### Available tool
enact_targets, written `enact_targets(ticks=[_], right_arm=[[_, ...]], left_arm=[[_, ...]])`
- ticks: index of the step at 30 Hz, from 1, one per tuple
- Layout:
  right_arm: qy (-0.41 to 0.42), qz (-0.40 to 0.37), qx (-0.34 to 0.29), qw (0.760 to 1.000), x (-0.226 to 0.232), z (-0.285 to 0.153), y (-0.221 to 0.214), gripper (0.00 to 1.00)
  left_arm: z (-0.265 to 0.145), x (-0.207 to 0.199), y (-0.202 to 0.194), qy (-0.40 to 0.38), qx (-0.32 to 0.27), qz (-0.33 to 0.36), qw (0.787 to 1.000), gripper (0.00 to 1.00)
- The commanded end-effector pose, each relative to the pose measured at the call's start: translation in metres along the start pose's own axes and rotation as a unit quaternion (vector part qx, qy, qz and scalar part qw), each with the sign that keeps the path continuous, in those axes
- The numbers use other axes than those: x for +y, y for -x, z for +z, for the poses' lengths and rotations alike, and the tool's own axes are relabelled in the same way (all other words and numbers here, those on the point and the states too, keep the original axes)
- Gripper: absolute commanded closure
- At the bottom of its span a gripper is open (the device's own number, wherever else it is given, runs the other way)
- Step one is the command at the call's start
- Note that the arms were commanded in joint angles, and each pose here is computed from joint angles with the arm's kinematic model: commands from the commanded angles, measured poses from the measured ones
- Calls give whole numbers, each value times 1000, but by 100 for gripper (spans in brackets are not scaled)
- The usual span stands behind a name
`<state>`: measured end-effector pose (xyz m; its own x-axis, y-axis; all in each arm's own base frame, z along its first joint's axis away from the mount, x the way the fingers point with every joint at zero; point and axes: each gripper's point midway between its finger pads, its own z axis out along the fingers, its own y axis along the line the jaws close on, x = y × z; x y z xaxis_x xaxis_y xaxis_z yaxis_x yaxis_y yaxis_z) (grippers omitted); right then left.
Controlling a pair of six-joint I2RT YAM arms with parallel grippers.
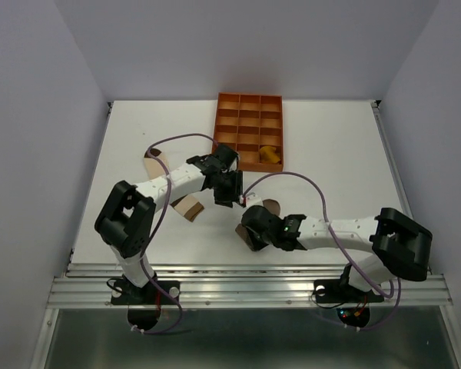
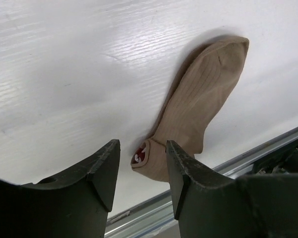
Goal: Roll the socks
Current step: Roll the sock at the center of the board.
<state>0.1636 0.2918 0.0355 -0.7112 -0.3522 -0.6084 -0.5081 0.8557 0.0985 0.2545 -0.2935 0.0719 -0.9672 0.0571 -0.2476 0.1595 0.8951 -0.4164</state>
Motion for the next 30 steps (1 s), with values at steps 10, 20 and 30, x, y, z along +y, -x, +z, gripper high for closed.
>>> enact_targets(ticks=[10, 20, 30], right_arm=[[159, 114, 28, 980, 13, -2, 20, 99], [217, 188, 55, 956, 3, 0, 28, 99], [276, 294, 64, 913, -5, 6, 13, 99]], left_arm=[[-25, 30, 1, -2, -53, -20, 998, 47], [-30, 20, -6, -59, -68, 6, 996, 47], [-23, 5, -18, -95, -52, 26, 994, 47]])
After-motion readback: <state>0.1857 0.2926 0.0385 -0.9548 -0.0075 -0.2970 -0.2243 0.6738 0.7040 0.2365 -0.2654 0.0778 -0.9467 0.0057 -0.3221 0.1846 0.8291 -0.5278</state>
